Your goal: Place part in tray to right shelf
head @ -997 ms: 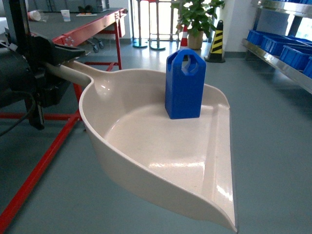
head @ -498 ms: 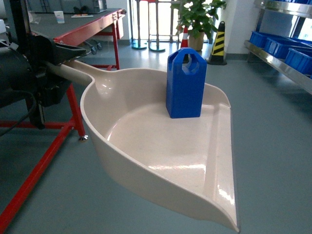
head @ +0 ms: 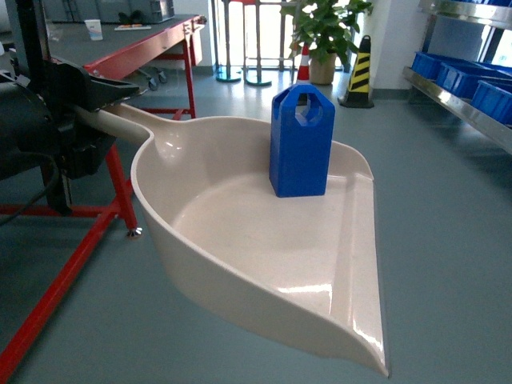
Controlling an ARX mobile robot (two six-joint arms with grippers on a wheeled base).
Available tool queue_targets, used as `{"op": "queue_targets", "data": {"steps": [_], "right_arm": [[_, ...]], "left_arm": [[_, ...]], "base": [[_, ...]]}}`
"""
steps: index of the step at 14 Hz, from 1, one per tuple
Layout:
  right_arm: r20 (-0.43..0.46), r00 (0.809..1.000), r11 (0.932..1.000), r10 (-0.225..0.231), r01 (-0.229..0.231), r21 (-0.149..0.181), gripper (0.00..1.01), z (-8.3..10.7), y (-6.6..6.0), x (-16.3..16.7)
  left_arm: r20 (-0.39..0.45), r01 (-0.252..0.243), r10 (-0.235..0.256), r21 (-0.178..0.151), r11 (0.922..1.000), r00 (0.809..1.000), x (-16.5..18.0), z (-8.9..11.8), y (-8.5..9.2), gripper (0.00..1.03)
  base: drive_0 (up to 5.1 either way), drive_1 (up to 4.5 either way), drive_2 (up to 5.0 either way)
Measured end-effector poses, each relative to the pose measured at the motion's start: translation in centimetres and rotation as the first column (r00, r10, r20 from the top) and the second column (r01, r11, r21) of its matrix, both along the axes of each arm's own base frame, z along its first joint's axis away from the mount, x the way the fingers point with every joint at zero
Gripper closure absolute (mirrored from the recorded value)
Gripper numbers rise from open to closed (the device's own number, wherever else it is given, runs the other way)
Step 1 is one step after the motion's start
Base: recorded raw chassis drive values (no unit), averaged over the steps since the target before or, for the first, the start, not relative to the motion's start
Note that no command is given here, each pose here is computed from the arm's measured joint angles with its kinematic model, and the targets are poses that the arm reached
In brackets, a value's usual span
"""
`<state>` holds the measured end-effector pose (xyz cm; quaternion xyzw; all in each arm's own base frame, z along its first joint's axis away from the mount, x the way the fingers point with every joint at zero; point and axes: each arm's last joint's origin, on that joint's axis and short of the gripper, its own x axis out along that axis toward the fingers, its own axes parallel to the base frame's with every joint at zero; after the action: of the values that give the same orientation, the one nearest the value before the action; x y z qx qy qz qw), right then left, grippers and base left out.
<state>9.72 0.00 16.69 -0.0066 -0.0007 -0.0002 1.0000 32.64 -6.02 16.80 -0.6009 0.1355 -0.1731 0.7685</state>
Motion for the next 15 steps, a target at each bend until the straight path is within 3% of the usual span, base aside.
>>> {"op": "queue_targets", "data": {"steps": [15], "right_arm": [[0.005, 1.0, 1.0, 0.0, 0.0, 0.0, 0.03, 0.05, 0.0, 0.0]], "left_arm": [[0.001, 0.005, -0.005, 0.0, 1.0, 1.0, -0.01, 0.0, -0.06, 0.91]], "base": [[0.0, 4.02, -4.1]]}}
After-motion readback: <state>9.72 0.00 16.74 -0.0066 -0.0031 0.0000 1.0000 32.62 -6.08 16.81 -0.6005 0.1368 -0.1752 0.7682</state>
